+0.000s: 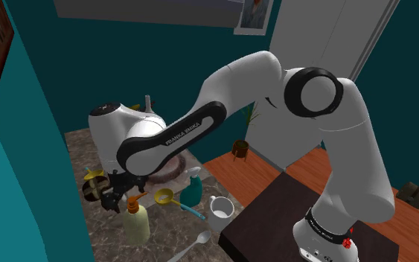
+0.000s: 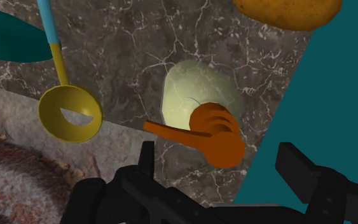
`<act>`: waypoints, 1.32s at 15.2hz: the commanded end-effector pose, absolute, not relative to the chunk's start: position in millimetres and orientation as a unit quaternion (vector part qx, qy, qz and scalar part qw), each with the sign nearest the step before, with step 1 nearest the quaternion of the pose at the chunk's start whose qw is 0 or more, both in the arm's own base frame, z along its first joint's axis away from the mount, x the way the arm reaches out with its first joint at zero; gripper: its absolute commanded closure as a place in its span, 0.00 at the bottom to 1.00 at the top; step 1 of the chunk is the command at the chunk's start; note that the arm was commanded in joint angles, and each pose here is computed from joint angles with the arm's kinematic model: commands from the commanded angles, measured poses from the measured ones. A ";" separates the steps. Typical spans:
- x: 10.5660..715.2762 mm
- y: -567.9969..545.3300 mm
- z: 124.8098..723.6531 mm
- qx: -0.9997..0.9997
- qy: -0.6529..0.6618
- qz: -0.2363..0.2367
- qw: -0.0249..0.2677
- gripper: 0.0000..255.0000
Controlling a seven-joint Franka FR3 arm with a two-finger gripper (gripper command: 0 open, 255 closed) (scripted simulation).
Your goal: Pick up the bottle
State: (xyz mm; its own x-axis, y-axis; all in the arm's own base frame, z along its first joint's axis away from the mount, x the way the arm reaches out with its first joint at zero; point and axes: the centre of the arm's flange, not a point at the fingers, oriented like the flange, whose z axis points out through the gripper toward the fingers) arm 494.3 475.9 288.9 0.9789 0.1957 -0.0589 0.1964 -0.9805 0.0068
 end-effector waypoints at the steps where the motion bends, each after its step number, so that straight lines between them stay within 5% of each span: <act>1: 494.8 476.0 278.5 0.995 0.099 -0.029 0.006 0.00; 3: 494.8 476.0 275.4 0.995 0.099 -0.029 0.006 0.00; 4: 494.5 476.4 275.6 0.995 0.099 -0.029 0.006 1.00; 20: 494.8 476.0 312.4 0.995 0.099 -0.029 0.006 1.00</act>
State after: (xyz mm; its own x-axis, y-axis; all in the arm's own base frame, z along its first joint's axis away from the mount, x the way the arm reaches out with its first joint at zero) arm 495.2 475.9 306.6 0.9789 0.1956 -0.0588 0.1963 -0.9805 0.0067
